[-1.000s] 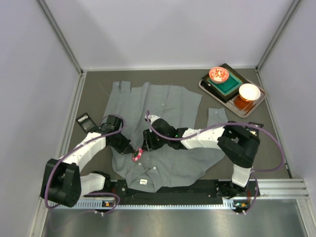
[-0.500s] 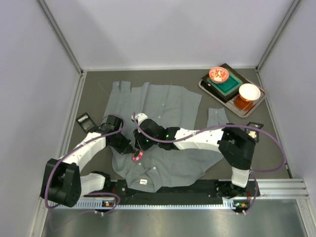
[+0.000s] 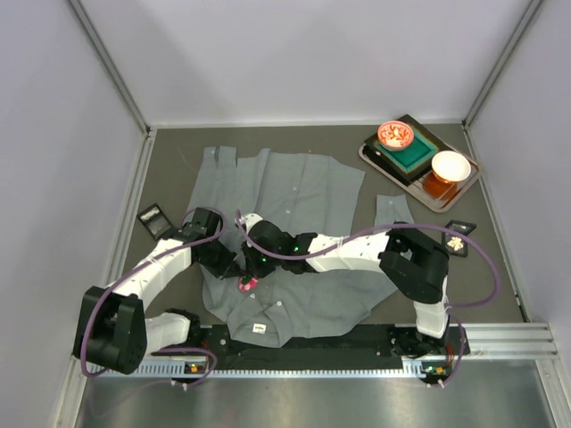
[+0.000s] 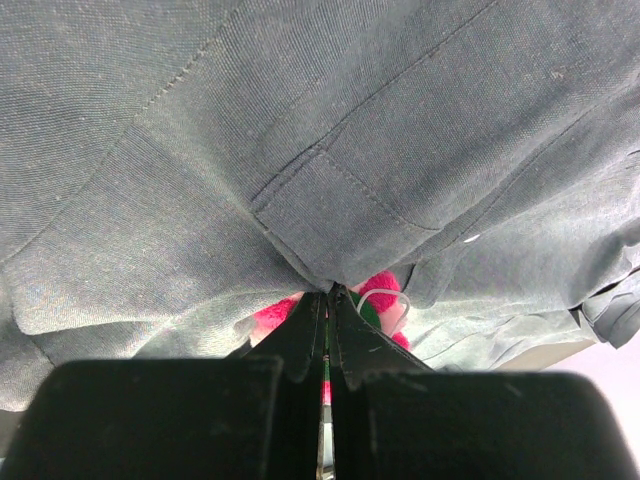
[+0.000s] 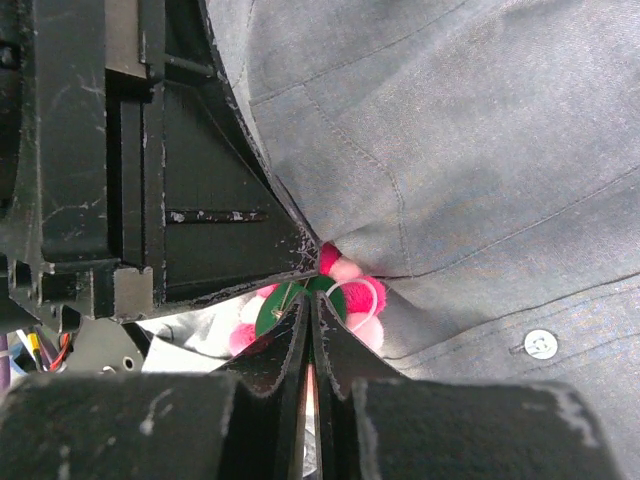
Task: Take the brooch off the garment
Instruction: Remove the brooch from the clothes.
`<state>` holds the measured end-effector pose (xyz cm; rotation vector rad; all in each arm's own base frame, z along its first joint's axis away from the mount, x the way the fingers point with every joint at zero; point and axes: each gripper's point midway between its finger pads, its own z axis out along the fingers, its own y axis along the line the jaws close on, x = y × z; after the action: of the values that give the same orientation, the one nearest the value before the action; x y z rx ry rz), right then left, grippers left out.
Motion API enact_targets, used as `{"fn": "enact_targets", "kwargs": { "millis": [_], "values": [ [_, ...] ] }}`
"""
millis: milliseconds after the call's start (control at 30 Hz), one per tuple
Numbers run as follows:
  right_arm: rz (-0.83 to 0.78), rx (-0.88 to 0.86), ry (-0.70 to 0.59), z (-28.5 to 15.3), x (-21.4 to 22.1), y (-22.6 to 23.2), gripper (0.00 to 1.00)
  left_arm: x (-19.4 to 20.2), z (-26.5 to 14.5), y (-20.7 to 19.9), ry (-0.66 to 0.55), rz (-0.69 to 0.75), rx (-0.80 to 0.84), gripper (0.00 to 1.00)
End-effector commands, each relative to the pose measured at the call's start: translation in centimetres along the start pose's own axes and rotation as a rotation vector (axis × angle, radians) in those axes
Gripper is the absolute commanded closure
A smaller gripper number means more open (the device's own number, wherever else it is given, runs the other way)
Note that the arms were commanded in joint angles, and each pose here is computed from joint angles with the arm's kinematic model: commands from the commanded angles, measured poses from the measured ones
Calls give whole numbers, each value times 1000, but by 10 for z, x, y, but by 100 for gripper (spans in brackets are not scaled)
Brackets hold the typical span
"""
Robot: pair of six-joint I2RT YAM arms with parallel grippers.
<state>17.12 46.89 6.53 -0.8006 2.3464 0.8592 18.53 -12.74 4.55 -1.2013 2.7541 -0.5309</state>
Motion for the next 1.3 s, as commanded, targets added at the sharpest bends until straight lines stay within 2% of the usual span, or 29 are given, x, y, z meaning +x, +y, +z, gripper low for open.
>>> {"fn": "enact_targets", "kwargs": {
  "millis": [0,800,1267],
  "values": [
    [-5,-60,-31,0,-11,22,98,-2,-5,-6,-10,5,12,100],
    [-32,-26,-46,-9,-16,31,98,-4,-3,2,-20,-25,-35,100],
    [32,-106,-43,-6,-13,50,98,2,-2,0,5,-56,-9,100]
  ]
}}
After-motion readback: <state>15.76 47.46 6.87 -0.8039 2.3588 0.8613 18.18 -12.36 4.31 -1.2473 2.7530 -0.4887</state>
